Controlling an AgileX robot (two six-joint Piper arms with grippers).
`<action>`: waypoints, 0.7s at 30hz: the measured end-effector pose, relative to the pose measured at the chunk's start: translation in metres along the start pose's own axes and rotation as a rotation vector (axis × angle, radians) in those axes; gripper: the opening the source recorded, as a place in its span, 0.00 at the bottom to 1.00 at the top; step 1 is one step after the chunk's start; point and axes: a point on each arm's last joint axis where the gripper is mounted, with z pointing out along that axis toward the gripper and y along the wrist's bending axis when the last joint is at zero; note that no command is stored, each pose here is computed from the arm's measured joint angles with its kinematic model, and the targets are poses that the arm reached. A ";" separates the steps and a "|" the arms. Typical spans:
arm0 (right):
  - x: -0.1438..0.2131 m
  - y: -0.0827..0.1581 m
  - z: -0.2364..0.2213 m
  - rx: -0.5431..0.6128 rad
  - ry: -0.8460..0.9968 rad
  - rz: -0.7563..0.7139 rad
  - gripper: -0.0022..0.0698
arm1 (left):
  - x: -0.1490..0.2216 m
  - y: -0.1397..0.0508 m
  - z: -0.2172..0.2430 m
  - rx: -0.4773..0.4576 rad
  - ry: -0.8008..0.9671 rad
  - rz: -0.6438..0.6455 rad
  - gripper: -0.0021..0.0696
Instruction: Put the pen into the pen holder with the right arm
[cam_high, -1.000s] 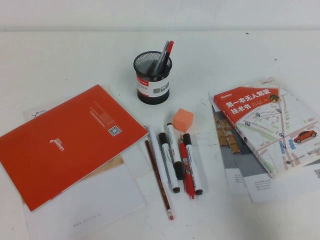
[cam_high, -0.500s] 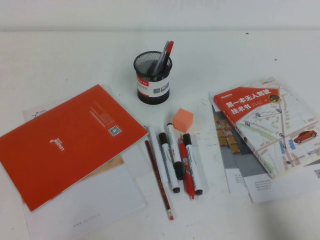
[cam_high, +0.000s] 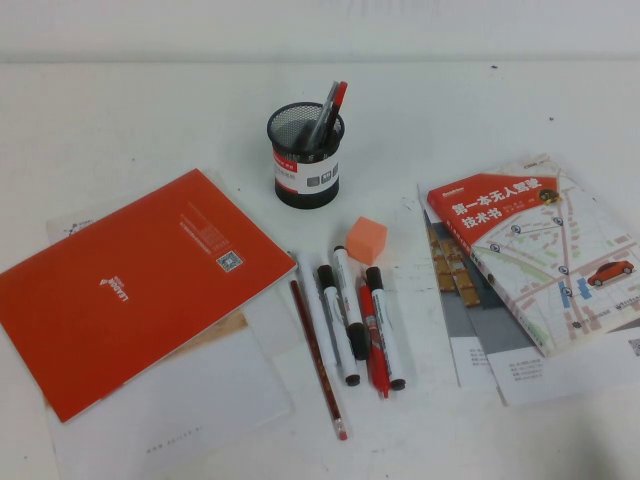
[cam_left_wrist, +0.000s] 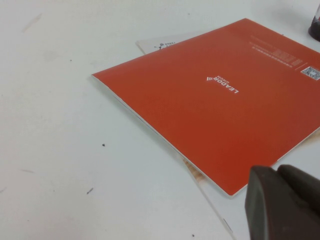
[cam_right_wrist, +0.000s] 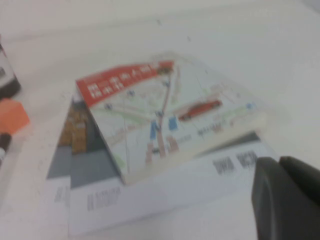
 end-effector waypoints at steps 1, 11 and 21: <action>0.002 -0.001 0.000 0.009 0.023 0.010 0.00 | 0.000 0.000 0.000 0.000 0.000 0.000 0.03; 0.007 -0.002 0.000 0.023 0.073 0.023 0.00 | 0.000 0.000 0.000 0.000 0.000 0.000 0.03; 0.007 -0.002 0.000 0.023 0.073 0.027 0.00 | 0.000 0.000 0.000 0.000 0.000 0.000 0.03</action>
